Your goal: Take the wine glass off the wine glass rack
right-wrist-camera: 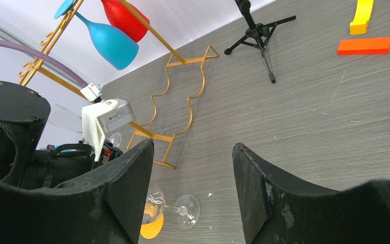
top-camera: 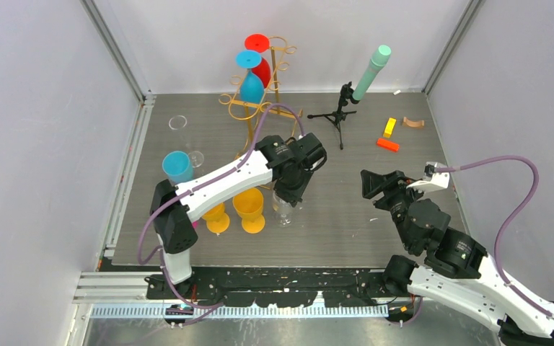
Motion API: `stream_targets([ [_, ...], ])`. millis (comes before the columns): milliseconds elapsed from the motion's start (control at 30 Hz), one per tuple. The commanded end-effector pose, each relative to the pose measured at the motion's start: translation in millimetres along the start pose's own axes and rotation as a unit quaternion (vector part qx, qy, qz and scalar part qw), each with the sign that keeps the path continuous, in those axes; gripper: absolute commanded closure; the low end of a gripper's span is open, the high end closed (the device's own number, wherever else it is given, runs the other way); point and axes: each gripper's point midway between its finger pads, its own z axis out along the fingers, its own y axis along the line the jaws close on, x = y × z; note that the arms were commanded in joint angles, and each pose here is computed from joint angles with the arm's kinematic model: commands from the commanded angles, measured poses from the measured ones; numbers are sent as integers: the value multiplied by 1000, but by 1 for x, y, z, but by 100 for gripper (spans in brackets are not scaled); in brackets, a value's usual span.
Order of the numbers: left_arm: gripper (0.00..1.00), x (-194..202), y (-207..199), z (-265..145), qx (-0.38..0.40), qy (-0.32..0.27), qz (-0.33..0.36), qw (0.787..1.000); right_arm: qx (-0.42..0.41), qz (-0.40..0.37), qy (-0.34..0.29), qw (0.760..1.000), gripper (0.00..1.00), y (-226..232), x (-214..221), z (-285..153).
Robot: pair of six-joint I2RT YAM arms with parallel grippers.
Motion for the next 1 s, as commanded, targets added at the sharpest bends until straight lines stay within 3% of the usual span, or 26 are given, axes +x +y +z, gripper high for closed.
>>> stream_targets([
  [0,84,-2,3,-10,-8,-15,1,1000,8,24,-16,1000,36,-2,-7,-1],
  [367,53,-23,5,-43,-7,-70,9,997,6,31,-15,999,37,-2,-8,-2],
  [567,34,-45,8,-82,-8,-137,15,990,5,34,-14,999,37,-1,-9,-3],
  [600,29,-52,6,-95,2,-159,18,987,5,35,-14,999,37,-1,-9,-3],
  [667,3,-62,2,-115,19,-194,27,980,5,36,-14,999,37,-1,-9,-3],
  [800,0,-84,3,-161,36,-277,48,959,5,35,-12,999,37,0,-8,-2],
  [967,0,-121,36,-216,54,-370,-10,927,8,34,-8,999,37,2,-5,0],
])
